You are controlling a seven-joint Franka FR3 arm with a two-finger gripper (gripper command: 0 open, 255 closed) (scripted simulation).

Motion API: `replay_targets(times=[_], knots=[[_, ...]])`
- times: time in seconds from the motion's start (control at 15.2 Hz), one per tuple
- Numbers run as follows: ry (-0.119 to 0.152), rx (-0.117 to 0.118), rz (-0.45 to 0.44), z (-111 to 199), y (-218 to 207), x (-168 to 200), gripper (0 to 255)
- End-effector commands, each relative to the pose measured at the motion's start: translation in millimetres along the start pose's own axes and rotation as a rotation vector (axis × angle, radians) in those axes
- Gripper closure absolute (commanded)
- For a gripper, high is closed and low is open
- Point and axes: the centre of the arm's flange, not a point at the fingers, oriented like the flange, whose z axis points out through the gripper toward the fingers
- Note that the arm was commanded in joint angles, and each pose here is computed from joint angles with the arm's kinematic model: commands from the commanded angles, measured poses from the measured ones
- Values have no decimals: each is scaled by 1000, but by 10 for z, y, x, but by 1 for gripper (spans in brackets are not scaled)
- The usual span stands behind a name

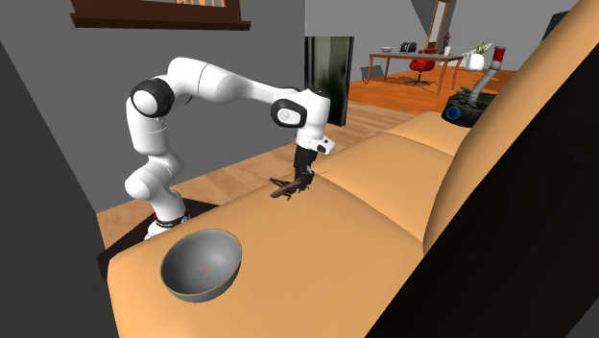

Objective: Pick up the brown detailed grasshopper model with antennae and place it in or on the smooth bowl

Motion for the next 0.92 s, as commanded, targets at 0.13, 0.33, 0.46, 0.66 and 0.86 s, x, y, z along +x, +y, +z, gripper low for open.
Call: replay_targets(times=[0.13,0.33,0.46,0.66,0.86], knots=[[0,0,0,-201,-19,-37,255],[0,0,0,-357,-35,-60,255],[0,0,0,-460,-46,-76,255],[0,0,0,-616,-62,-99,255],[0,0,0,-772,-78,-122,255]])
